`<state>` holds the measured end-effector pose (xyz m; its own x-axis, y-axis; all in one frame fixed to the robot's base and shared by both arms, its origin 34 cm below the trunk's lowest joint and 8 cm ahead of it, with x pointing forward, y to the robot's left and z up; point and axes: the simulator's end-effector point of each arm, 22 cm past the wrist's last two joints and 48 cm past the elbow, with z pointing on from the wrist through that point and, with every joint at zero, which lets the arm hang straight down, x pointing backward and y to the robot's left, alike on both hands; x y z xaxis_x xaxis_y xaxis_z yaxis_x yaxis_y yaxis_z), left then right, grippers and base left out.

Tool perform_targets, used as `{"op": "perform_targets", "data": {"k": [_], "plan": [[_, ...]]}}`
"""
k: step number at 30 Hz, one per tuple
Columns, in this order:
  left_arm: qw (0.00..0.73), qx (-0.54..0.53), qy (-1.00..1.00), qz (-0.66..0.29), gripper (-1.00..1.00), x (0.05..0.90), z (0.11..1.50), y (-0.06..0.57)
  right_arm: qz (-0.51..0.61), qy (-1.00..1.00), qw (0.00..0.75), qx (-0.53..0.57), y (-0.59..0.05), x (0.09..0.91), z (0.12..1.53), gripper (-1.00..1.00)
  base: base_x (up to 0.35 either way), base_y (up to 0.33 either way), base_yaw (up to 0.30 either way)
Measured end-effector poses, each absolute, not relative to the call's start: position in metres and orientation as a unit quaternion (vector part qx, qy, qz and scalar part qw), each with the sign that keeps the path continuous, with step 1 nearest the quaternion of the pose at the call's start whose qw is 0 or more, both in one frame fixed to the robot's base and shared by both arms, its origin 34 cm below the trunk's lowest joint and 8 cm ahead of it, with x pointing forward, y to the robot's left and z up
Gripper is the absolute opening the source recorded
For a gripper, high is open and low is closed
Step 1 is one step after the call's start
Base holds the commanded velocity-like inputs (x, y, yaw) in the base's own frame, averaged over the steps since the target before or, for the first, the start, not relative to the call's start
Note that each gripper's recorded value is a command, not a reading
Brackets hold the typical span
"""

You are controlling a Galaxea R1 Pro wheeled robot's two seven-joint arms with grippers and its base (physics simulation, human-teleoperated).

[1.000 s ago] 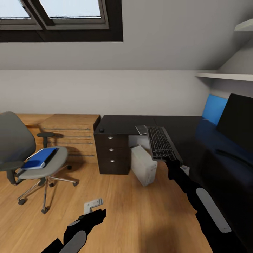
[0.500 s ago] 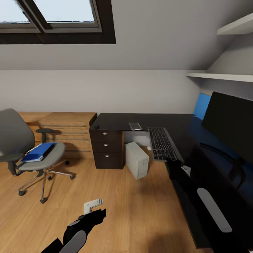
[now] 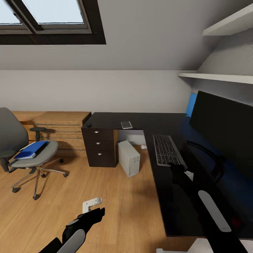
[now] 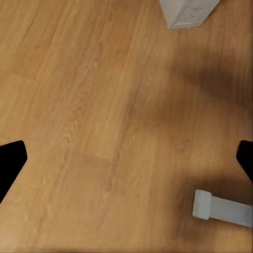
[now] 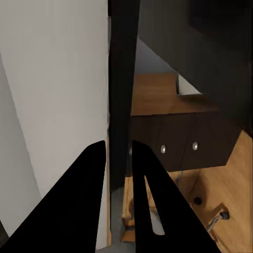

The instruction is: In the bedroom, organize the workspace by keeping the computer under the desk, ensuring the monitor is on the desk, placing the keyboard on the desk next to the monitor, placing the mouse on the desk next to the keyboard, moving the folder from the swivel chair onto the desk next to the mouse, stacking the notebook on top of the folder with the pen on top of the notebook, and positioning the swivel chair next to the desk.

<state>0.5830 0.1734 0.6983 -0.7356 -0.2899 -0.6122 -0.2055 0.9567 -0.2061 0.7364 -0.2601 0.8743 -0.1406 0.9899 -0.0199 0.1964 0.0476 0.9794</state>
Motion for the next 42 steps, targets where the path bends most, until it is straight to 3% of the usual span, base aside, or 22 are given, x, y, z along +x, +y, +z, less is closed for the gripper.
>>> {"op": "perform_targets", "data": {"k": [8, 42], "plan": [[0.344, -0.145, 0.926, -0.055, 1.00, 0.589, 0.701, 0.188, 0.455, 0.600, 0.403, 0.520, -0.262, 0.733, 0.845, -1.00, -0.001, -0.267, 0.000], [0.348, -0.162, 0.922, -0.051, 1.00, 0.595, 0.706, 0.202, 0.448, 0.602, 0.401, 0.526, -0.266, 0.732, 0.835, -1.00, 0.047, -0.057, 0.000]]}}
